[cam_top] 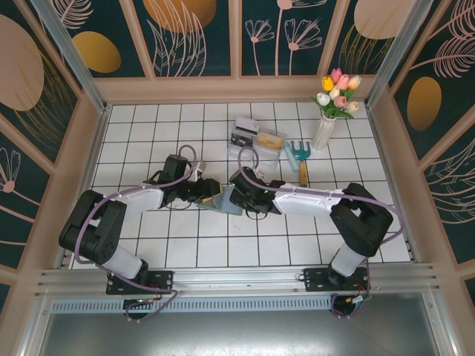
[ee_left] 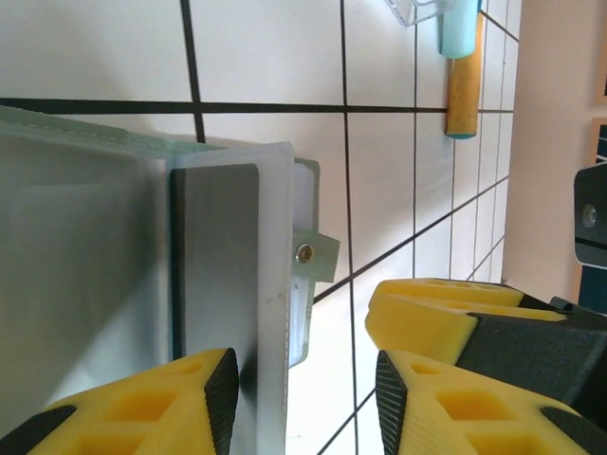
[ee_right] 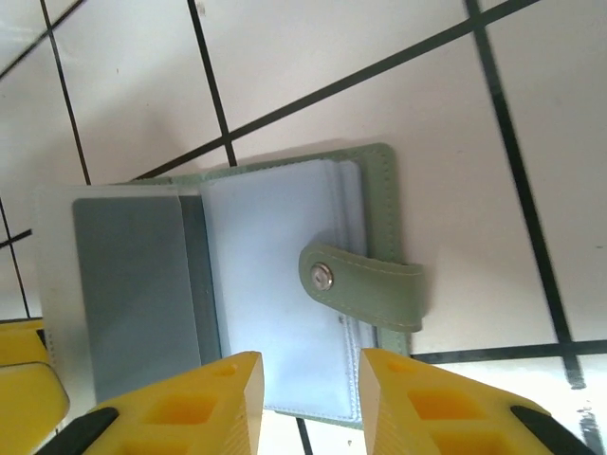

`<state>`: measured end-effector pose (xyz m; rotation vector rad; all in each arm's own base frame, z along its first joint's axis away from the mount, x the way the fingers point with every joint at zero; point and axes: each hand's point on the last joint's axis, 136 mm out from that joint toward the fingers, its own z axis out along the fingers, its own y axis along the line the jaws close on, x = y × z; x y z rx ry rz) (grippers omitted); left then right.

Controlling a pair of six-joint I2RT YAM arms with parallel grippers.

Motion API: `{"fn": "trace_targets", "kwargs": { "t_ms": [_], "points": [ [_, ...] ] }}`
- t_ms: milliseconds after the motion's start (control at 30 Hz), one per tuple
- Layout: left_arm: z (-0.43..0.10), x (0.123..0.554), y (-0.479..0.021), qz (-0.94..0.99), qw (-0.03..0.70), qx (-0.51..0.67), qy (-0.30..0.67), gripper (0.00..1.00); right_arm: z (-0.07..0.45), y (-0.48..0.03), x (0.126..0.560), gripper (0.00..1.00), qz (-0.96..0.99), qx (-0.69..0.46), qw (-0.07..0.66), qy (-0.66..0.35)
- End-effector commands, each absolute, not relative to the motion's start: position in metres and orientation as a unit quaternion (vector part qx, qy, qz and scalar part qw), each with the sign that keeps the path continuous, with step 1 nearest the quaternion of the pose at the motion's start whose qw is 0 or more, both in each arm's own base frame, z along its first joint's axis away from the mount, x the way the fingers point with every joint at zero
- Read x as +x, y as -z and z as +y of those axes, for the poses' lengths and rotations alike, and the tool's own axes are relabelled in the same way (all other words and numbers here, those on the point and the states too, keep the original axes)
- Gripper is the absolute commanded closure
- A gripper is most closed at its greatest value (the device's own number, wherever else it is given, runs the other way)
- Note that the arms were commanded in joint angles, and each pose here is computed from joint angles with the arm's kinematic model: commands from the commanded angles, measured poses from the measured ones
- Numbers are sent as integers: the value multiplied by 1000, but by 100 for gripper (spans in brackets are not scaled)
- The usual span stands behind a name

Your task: Take the credit cards out of the card holder

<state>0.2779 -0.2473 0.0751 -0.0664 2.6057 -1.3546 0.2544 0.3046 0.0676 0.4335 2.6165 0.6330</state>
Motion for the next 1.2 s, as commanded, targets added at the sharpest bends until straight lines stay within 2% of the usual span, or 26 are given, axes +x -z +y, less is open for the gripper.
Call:
{"fn": "trace_targets", "kwargs": {
  "t_ms": [0,200,400,633,800,967,1167],
  "points": [
    [-257,274,-78,874,95,-15,477,54,289,-77,262,63,924,195,237,-228],
    [-267,270,-73,874,85,-10,479,53,277,-81,261,59,915,215,250,-231],
    [-263,270,-59,888,86,-24,450,57,275,-86,265,60,917,207,260,-218],
    [-256,278,-65,898,111,-25,425,60,292,-98,271,60,918,173,264,-240],
    [-241,288,-62,917,139,-35,372,66,321,-97,271,68,918,139,240,-283],
    [-238,288,-48,926,126,-41,353,74,334,-80,276,81,922,146,204,-295],
    [-243,291,-48,923,118,-47,363,78,331,-59,276,85,929,162,179,-280]
  ]
}}
